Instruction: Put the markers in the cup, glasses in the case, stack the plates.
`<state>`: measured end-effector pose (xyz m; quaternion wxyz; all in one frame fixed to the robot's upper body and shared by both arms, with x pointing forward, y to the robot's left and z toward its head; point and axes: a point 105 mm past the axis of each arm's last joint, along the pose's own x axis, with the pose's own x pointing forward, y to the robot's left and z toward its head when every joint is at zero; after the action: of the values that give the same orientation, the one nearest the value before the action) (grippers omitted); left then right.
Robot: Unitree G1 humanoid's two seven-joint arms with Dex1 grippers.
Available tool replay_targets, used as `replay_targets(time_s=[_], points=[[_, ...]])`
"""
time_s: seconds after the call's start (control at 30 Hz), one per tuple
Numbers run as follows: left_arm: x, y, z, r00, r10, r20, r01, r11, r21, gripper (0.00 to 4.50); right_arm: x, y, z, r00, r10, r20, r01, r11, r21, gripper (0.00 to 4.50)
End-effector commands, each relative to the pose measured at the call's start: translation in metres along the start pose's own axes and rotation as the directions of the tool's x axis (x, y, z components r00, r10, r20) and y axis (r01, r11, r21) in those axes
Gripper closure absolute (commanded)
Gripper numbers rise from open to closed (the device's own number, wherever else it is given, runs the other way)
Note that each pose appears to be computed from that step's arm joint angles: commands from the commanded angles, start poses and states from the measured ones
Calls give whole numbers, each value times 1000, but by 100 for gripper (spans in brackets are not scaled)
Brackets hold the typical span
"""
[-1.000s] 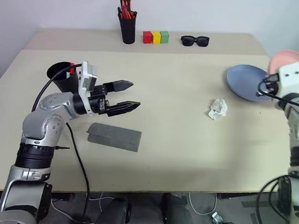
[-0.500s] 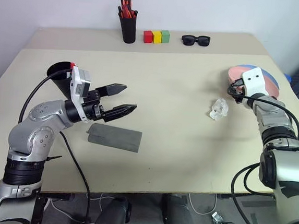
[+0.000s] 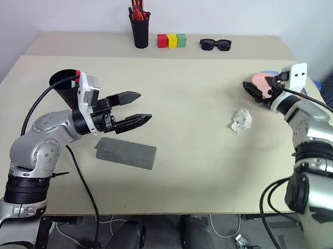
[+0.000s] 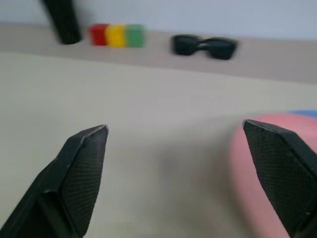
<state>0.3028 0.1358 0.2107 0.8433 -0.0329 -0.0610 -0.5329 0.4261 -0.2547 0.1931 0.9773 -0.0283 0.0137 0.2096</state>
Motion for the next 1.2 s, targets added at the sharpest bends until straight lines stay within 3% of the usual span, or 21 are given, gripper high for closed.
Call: replay_targets(time_s=[0.03, 0.27, 0.3, 0.4, 0.6, 0.73, 0.8, 0.9, 1.0, 1.1, 1.2], points=[[3, -2, 8, 999, -26, 19, 26, 999, 35, 0, -11, 20, -8, 996, 52, -76, -58, 996, -74, 6], [9, -2, 6, 999, -43, 18, 42, 998, 37, 0, -24, 19, -50, 969, -31, -244, -2, 991, -133, 6], [9, -2, 6, 999, -45, 15, 44, 998, 43, 0, -24, 18, -54, 967, -33, -254, 5, 994, -112, 30], [9, -2, 8, 999, -41, 12, 41, 998, 50, 0, -23, 18, -59, 964, -29, -266, 1, 994, -106, 131], [5, -2, 9, 1000, -24, 11, 23, 999, 48, 0, -7, 20, -33, 988, -18, -156, 10, 998, -56, 446], [4, -2, 9, 1000, -15, 13, 14, 999, 47, 0, -1, -18, 24, 980, -191, 57, 194, 979, -60, 449], [4, -3, 9, 1000, -11, 16, 10, 999, 46, 0, -5, -38, 39, 953, -286, 102, 294, 952, -79, 449], [4, -3, 9, 1000, -5, 18, 4, 999, 45, 0, -10, -63, 46, 902, -419, 104, 430, 893, -132, 449], [3, -4, 10, 1000, -1, 21, 0, 999, 44, 0, -9, -69, 38, 887, -456, 67, 461, 875, -146, 449], [3, -5, 10, 1000, 3, 20, -4, 999, 43, 0, -7, -69, 22, 883, -468, 7, 464, 873, -153, 347], [2, -6, 10, 1000, 7, 17, -8, 999, 43, 0, -10, -74, 20, 852, -524, 3, 512, 831, -218, 196]])
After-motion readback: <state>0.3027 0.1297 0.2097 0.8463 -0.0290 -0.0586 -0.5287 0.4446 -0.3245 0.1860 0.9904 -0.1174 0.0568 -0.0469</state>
